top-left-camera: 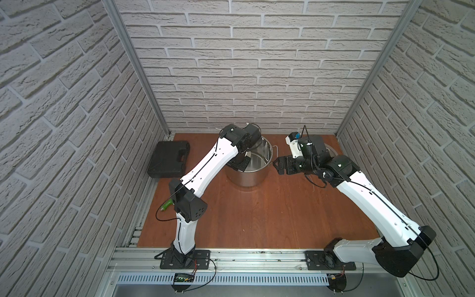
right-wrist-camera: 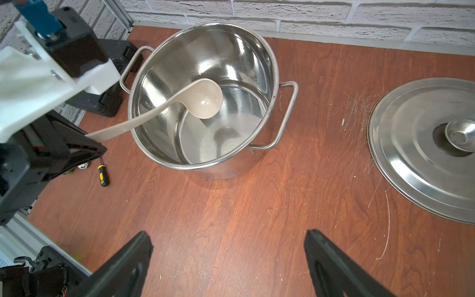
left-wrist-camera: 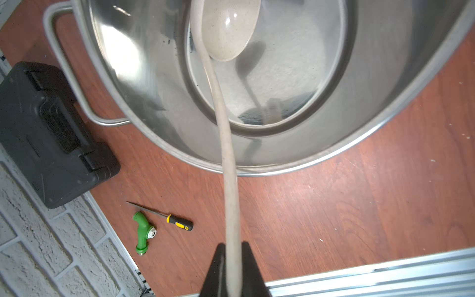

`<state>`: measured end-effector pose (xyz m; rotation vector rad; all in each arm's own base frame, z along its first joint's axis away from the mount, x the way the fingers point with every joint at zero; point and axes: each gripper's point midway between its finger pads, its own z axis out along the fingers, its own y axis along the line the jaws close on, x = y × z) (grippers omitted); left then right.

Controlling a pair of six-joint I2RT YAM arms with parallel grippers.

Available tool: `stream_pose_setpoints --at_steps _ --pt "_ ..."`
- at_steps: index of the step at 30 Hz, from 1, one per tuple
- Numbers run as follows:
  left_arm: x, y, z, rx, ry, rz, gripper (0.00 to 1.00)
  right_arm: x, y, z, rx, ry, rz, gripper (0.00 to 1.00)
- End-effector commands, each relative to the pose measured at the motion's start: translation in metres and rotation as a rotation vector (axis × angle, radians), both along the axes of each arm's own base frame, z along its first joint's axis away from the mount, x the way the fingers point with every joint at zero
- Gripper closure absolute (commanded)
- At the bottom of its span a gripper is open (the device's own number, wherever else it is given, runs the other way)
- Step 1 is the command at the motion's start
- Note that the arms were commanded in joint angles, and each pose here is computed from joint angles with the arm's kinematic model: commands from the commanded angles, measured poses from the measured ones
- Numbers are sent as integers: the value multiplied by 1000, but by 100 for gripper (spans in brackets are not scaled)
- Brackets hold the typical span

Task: Stir the soup with a spoon
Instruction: Stir the soup in the pan with a stick.

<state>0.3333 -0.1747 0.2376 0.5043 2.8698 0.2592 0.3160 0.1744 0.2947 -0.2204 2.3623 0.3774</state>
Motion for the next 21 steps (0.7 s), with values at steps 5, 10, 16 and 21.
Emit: stream_pose_setpoints --at_steps 5,10,16,21 --pt "16 5 1 47 4 -3 100 5 0 21 45 -67 -20 4" --pt "31 -23 -5 -24 -8 -31 100 1 -8 18 17 -60 -37 4" --pt "24 -56 -13 -71 15 -99 100 -3 -15 24 3 -90 -45 4" --pt "5 -57 -13 -53 49 -118 100 -2 -14 25 8 -95 -43 4"
